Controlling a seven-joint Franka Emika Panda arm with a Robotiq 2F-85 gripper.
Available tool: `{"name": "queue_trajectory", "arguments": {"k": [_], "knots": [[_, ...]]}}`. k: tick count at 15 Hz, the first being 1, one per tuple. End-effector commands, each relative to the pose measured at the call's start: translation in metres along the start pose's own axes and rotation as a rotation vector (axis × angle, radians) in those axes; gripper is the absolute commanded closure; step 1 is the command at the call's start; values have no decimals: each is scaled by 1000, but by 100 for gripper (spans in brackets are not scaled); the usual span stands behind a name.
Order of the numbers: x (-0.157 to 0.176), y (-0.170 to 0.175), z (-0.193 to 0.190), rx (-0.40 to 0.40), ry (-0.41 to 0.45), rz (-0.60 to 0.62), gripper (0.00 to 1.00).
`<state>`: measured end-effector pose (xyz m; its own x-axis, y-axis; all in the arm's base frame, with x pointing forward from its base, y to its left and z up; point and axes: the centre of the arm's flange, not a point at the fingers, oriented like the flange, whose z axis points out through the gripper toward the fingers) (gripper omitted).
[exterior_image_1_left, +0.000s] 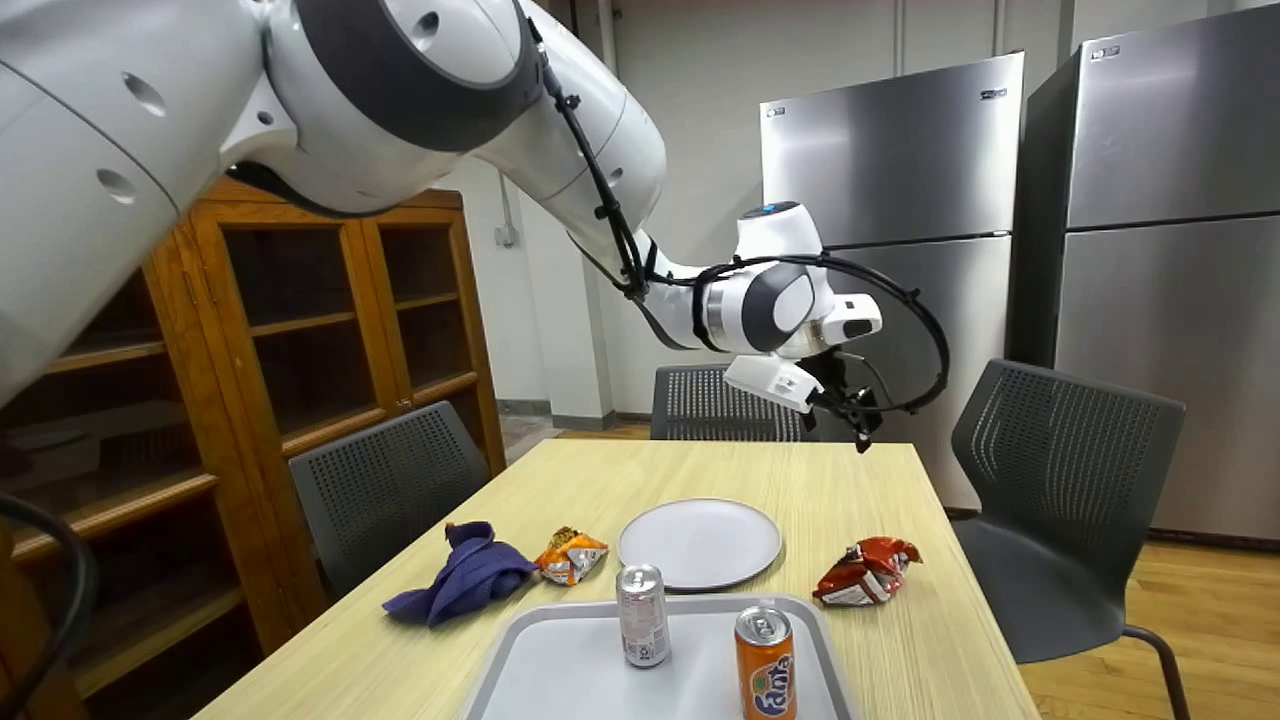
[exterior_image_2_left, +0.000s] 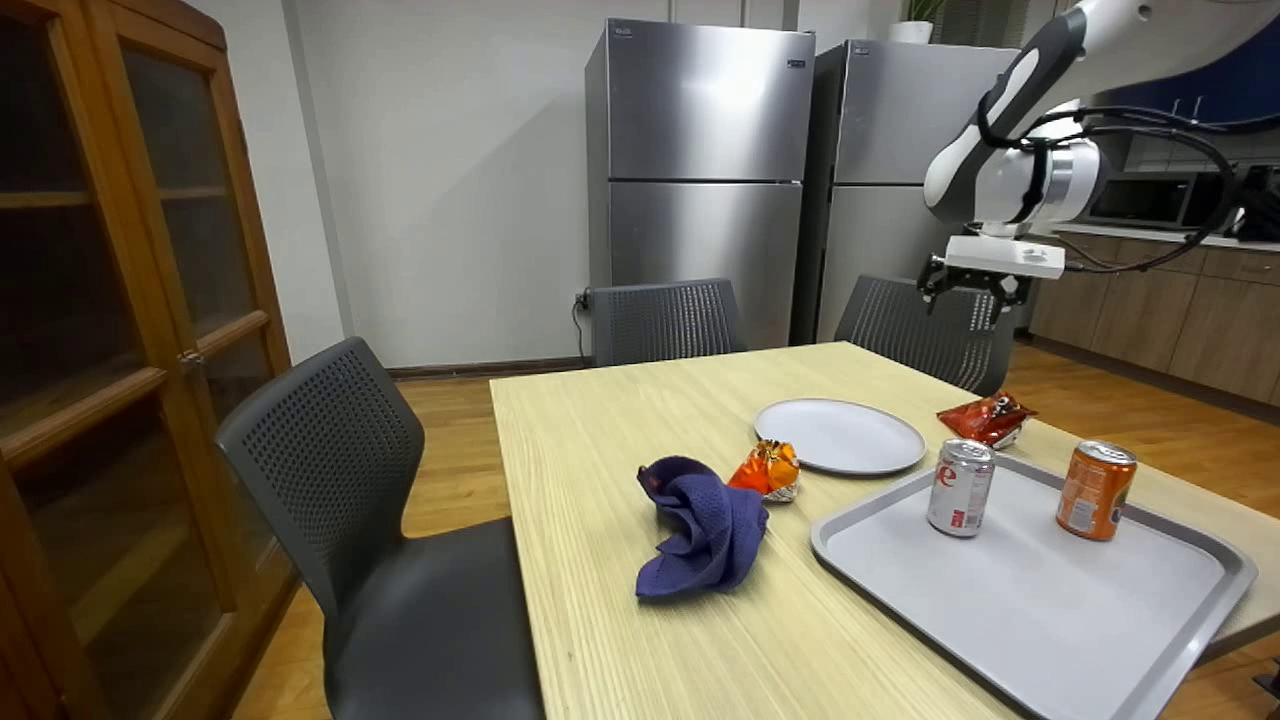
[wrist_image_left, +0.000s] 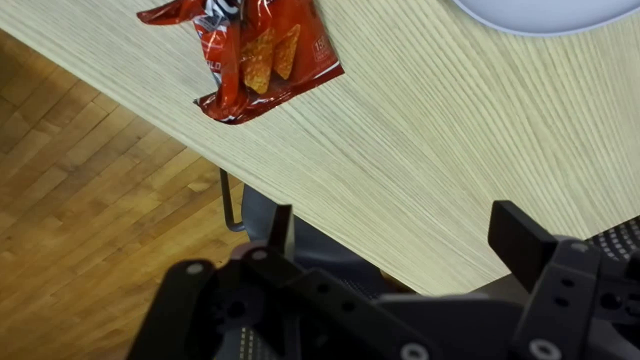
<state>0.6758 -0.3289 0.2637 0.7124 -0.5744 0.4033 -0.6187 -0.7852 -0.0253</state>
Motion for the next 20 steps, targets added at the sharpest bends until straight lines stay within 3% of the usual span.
{"name": "queue_trajectory", "arguments": {"k": [1, 11, 20], "knots": [[-20, -8, -24, -15, 28, -54, 0], [-57, -24, -51, -48, 56, -103, 0], [-75, -5, -74, -18, -18, -186, 0]]}}
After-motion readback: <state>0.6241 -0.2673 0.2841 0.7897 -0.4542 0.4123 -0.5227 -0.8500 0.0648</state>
